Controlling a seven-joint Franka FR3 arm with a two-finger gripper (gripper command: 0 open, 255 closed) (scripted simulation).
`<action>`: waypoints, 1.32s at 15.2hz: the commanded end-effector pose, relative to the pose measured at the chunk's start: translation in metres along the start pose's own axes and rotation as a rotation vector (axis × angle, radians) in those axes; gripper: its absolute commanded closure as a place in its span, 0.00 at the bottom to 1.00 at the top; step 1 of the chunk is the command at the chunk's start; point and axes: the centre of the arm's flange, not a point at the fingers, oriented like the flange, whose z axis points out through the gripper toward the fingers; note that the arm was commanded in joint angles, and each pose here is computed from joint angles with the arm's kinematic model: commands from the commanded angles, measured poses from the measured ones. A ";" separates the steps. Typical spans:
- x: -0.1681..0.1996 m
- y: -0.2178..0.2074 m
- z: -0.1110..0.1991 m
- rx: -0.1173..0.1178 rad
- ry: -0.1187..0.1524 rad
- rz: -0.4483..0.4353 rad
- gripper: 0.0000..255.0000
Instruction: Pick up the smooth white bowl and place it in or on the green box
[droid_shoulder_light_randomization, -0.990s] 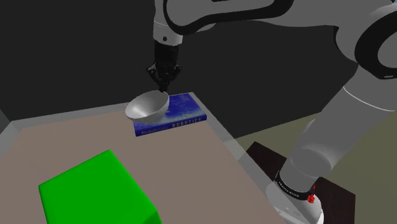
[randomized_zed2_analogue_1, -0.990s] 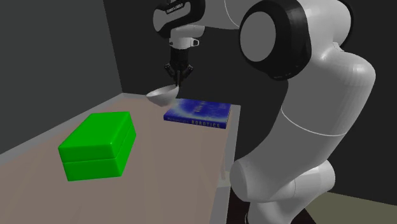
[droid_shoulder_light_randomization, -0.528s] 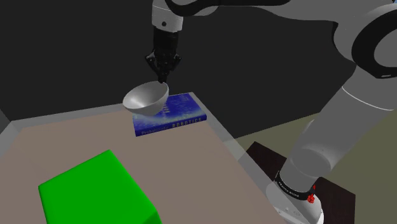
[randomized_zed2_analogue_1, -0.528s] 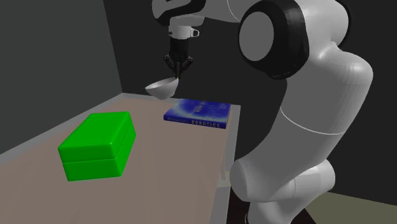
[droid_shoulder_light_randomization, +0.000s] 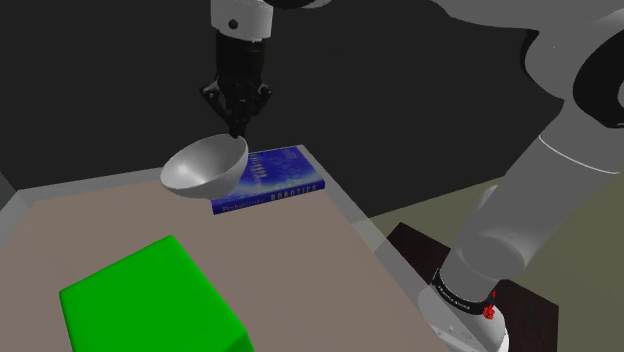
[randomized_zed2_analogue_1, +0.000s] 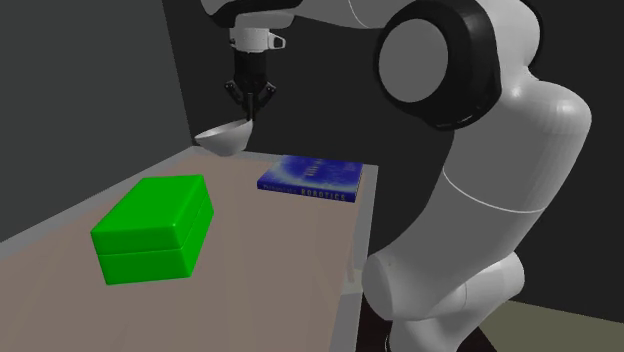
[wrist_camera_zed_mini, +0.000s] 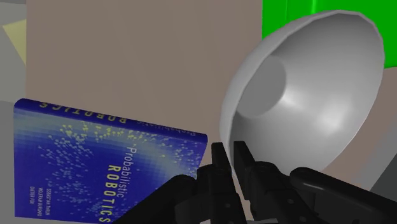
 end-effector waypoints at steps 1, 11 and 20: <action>-0.017 -0.020 -0.003 0.000 0.000 0.001 1.00; -0.093 -0.125 -0.025 0.000 0.000 0.001 1.00; -0.122 -0.157 -0.007 0.000 0.000 0.001 1.00</action>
